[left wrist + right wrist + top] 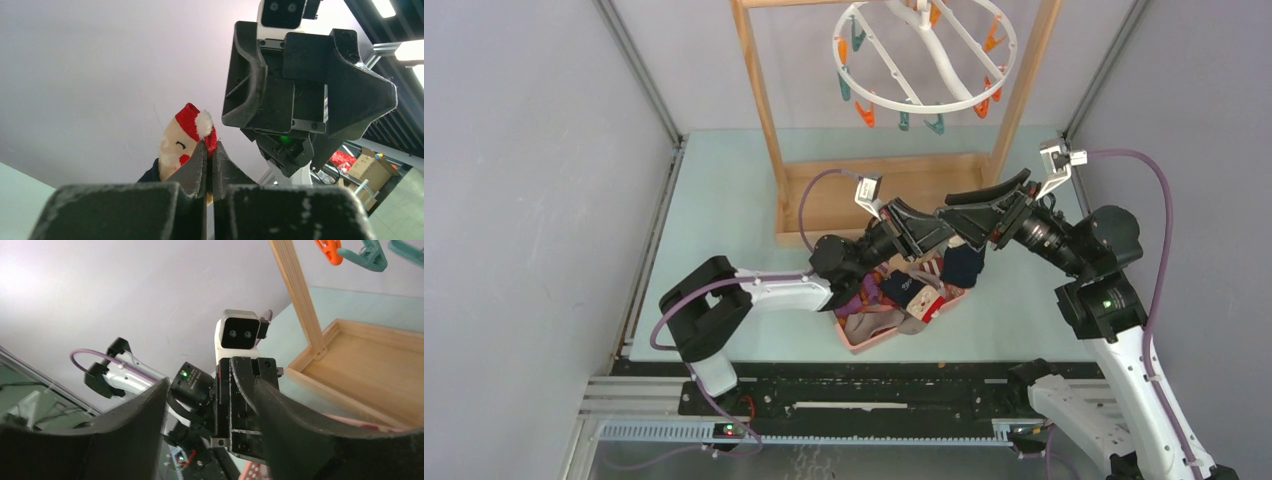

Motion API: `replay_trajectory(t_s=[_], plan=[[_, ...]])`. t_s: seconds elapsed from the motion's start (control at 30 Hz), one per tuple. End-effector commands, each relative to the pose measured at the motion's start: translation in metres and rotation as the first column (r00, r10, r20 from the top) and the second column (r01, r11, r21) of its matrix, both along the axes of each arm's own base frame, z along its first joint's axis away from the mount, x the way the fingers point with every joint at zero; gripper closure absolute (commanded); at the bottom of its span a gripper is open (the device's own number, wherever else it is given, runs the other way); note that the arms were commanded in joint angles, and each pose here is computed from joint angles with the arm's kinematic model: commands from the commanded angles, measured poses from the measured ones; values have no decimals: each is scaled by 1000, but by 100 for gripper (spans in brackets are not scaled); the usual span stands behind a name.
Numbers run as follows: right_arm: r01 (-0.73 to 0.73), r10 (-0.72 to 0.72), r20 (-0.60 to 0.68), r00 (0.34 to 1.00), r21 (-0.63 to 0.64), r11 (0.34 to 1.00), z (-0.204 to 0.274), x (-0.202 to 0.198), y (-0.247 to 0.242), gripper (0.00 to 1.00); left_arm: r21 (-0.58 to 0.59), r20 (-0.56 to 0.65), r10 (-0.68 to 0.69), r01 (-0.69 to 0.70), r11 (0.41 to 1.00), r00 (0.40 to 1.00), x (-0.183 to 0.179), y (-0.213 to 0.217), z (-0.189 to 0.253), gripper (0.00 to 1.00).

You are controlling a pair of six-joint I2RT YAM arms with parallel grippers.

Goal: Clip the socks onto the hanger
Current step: Open the clamp at the hanger.

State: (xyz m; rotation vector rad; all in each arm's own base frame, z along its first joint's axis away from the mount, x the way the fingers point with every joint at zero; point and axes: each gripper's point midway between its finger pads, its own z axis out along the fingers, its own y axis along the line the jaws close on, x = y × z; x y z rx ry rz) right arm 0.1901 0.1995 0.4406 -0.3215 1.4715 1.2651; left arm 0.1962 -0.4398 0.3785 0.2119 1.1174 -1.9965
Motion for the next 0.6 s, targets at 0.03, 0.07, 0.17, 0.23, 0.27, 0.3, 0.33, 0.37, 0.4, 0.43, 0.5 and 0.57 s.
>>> replay_trajectory(t_s=[0.03, 0.07, 0.17, 0.23, 0.27, 0.3, 0.33, 0.37, 0.4, 0.43, 0.5, 0.57], plan=[[80, -80, 1, 997, 58, 995, 13, -1, -11, 1, -109, 79, 40, -32, 994, 996, -11, 14, 42, 100], [107, -107, -11, 994, 69, 992, 14, 1, -15, 1, -112, 79, 47, -38, 993, 996, -12, 16, 43, 100], [55, -60, 62, 996, 78, 995, 20, -14, -12, 0, -110, 112, 43, -30, 993, 993, -17, 15, 46, 100], [77, -83, 64, 994, 88, 993, 20, -16, -16, 0, -115, 112, 41, -28, 993, 993, -19, 14, 48, 100], [104, -109, 49, 993, 93, 990, 19, -14, -20, 0, -114, 105, 42, -30, 993, 994, -17, 14, 47, 100], [115, -120, 43, 992, 94, 989, 17, -14, -21, 0, -113, 98, 38, -27, 993, 994, -17, 13, 46, 100], [115, -120, 44, 992, 92, 989, 15, -14, -21, 0, -108, 93, 34, -24, 994, 995, -17, 11, 43, 100], [111, -115, 44, 992, 89, 990, 14, -14, -21, 0, -105, 91, 32, -22, 994, 995, -17, 11, 42, 100], [111, -115, 40, 993, 89, 990, 12, -14, -20, 0, -102, 86, 32, -23, 994, 996, -16, 11, 40, 100], [113, -116, 34, 993, 88, 990, 11, -12, -20, 0, -100, 84, 35, -27, 995, 996, -15, 11, 39, 100], [108, -111, 33, 993, 91, 990, 11, -11, -19, 0, -104, 88, 48, -39, 994, 995, -15, 14, 40, 100], [97, -101, 38, 994, 93, 991, 13, -11, -17, 0, -104, 98, 57, -47, 993, 994, -16, 16, 41, 100]])
